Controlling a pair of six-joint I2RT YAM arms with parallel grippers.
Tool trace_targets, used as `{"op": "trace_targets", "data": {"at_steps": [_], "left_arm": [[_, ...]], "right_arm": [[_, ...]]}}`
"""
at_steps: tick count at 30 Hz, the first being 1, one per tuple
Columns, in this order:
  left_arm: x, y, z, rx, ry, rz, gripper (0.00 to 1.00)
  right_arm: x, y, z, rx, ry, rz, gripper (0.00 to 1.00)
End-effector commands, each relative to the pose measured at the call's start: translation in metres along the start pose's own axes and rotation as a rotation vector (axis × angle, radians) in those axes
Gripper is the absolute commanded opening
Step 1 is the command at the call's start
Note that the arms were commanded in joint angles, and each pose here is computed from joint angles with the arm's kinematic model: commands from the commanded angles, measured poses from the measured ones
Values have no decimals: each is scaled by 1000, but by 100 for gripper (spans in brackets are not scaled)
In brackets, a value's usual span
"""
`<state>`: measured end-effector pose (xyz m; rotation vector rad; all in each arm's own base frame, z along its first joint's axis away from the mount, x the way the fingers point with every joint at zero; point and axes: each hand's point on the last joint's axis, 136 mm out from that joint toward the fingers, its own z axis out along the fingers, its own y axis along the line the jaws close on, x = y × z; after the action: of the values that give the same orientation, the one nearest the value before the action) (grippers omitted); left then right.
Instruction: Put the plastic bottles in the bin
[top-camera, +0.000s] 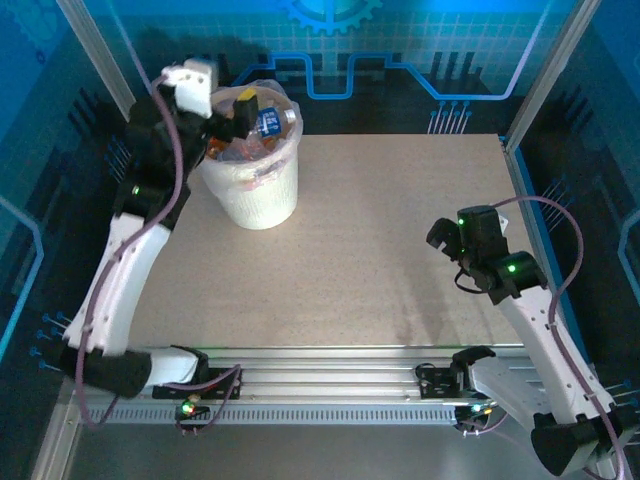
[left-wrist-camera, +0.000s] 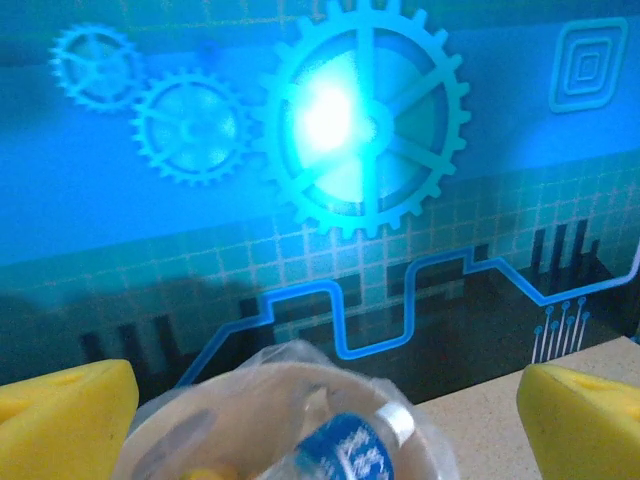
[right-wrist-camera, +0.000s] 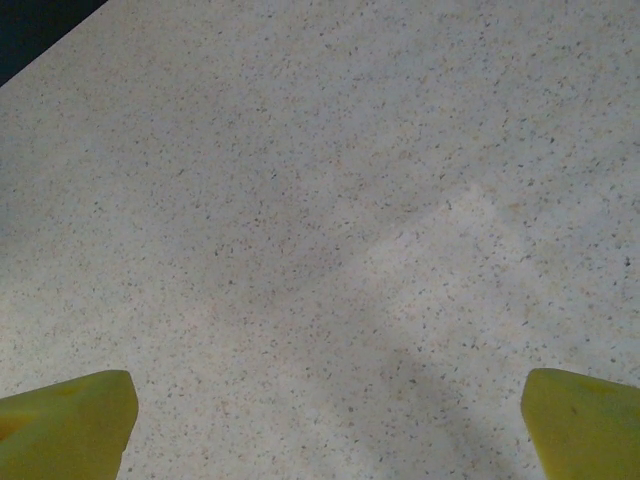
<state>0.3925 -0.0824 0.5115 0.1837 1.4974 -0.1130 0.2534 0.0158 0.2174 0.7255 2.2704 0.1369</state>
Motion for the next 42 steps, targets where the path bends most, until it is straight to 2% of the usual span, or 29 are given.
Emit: {"op": "trace_targets", "data": {"at_steps": [1,5,10,17,22,26,36,42], "left_arm": [[8,30,-34,-156,-30,-80,99],[49,40,-80,-226,11,-159,99],[119,47,-126,-297,110,-243,99],[189,60,-165,-408,171,-292,99],[229,58,-170,-418,206,-281,99],[256,62,-169,-446,232,-252,99],[297,75,-160,-520,229,-218,99],[322,79,-142,-482,293,-245,99]], "right_arm": [[-3,-11,1,33,-38,-29,100],[-3,-19,2,60,-58,-43,100],[3,-28,10,81,-73,-63,100],[7,-32,17,52,-124,-60,100],[14,-46,26,87,-154,-23,100],[11,-38,37,66,-172,-100,100],[-7,-9,75,119,-139,-339,100],[-25,14,87,82,-224,-444,100]]}}
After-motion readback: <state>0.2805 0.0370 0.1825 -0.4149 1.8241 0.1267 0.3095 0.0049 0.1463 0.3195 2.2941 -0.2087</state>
